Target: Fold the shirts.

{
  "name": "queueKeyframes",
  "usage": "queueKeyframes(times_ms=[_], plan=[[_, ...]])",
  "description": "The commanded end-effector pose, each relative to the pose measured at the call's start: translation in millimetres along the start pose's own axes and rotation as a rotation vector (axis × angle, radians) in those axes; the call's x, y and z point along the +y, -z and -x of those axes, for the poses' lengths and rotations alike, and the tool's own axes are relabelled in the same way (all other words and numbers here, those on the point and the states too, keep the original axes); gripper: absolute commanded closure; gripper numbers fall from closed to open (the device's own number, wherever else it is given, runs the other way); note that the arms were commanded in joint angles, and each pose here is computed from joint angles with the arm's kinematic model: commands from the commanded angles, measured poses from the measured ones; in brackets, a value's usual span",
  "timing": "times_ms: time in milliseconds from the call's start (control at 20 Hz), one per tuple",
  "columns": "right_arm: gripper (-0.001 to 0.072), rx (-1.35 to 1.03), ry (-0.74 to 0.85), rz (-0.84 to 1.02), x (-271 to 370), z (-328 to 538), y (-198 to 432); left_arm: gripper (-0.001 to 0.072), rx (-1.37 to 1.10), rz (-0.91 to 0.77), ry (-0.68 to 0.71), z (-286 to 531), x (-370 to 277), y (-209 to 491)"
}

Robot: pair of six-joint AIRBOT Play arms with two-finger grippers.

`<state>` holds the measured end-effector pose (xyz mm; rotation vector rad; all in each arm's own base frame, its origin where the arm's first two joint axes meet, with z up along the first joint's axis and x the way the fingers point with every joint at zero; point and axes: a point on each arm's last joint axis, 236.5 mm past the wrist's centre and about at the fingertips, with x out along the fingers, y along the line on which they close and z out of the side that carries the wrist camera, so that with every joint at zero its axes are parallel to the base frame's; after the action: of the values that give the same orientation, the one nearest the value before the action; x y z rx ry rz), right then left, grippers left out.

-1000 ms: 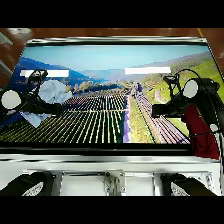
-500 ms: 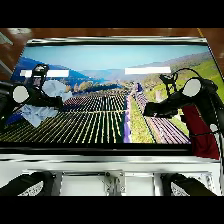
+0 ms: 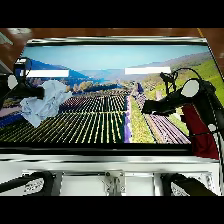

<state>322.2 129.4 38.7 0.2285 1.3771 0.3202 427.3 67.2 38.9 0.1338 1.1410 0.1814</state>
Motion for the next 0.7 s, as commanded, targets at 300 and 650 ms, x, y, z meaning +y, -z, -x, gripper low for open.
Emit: queueKeyframes(times_ms=[300, 650], plan=[[0.0036, 0.064, -0.065, -0.157, 15.4, -1.5, 14.3, -0.0009, 0.17, 0.185, -0.006, -128.4, 60.5, 21.3], [0.0036, 0.08, -0.174, -0.231, 41.9, 1.9, 14.5, 0.0262, 0.066, 0.205, 0.013, -152.6, 55.5, -1.3]])
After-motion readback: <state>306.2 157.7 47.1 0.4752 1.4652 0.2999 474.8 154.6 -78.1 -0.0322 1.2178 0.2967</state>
